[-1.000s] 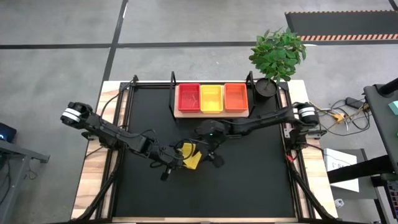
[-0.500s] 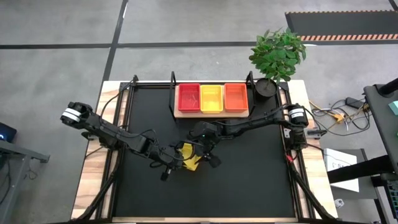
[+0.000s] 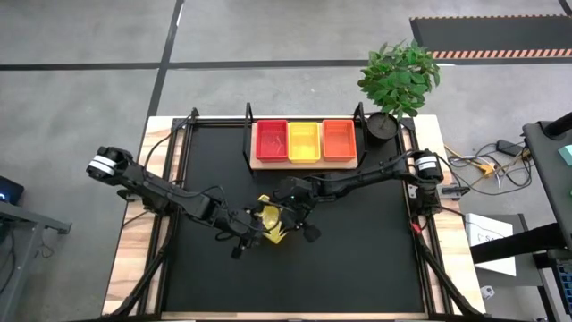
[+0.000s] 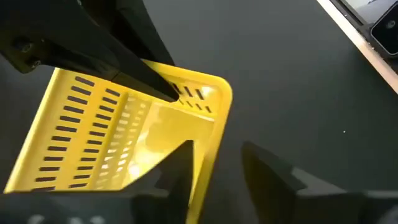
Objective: Stack baskets on shelf by color
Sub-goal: Stack the yellow bin on top of the yellow bin on the shelf
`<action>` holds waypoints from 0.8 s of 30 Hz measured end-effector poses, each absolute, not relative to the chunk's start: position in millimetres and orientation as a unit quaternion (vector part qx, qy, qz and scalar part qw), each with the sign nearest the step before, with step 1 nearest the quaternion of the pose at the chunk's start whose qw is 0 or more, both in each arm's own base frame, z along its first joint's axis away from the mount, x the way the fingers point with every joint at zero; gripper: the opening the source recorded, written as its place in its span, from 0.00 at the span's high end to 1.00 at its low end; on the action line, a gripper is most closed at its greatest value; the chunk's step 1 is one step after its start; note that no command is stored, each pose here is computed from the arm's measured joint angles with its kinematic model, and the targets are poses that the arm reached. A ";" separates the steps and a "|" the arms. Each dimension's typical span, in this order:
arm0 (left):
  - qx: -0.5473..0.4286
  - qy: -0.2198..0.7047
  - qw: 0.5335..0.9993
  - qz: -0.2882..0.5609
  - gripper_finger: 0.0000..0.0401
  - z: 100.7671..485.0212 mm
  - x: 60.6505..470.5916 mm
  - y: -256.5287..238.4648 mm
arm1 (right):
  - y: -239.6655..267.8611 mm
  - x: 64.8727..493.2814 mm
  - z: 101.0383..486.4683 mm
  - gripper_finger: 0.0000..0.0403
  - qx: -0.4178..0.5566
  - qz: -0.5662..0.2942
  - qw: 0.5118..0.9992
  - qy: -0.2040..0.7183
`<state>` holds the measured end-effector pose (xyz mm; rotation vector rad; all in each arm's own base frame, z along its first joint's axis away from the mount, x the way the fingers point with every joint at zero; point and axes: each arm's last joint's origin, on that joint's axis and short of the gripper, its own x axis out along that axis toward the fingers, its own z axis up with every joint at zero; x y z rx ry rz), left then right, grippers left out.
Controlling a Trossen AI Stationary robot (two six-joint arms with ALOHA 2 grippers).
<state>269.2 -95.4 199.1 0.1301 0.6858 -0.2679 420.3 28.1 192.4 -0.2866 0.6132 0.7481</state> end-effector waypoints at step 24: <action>0.175 0.095 0.976 0.085 0.55 266.8 219.4 -62.0 | 39.5 372.5 258.9 0.98 -0.203 0.165 0.881 0.395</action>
